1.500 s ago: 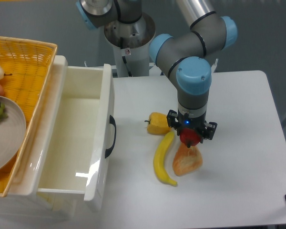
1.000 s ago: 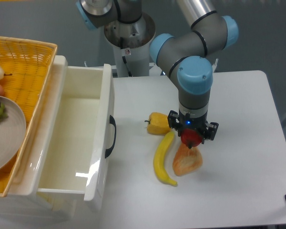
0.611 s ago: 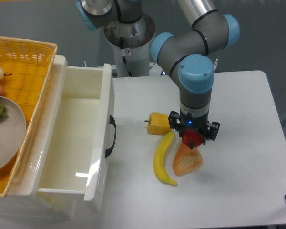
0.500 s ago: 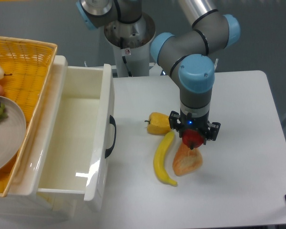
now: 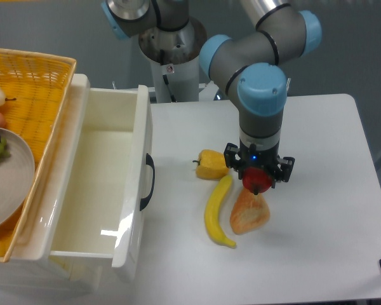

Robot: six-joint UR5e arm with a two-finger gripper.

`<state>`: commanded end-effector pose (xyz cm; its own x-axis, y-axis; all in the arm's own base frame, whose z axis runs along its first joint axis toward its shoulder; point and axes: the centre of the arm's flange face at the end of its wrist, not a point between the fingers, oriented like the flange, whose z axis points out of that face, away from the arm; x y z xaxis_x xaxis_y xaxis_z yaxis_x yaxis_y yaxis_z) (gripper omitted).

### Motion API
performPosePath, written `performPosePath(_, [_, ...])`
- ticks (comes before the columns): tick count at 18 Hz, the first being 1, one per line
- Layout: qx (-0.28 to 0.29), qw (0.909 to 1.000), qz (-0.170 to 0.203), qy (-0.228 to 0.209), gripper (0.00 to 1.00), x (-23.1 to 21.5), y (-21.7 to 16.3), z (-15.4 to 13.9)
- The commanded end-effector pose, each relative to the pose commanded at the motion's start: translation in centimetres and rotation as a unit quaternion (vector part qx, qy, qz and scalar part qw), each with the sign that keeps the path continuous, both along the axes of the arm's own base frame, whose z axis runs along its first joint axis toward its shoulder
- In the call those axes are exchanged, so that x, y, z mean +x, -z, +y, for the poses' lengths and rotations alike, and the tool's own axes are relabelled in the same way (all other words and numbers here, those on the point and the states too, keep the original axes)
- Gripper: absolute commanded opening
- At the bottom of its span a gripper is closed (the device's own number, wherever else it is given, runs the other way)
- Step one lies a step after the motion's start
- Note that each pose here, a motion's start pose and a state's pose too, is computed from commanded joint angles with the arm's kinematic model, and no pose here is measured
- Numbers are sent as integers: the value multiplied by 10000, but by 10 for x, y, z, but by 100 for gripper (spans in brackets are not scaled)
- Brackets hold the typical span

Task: Place the red pepper in the upper white drawer
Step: 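Close the gripper on the red pepper and lift it off the table, then carry the red pepper toward the open white drawer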

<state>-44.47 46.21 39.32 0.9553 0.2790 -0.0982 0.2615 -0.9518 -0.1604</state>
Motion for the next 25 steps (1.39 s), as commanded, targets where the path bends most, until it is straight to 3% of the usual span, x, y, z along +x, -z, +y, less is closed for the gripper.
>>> performPosePath(8, [553,9933,-92,-1007,44,26,-52,-6])
performPosePath(14, [1033,9734,-383,-2011,44,58,-77,9])
performPosePath(25, [1505,9581,-913,-2261,44,132,-118,25])
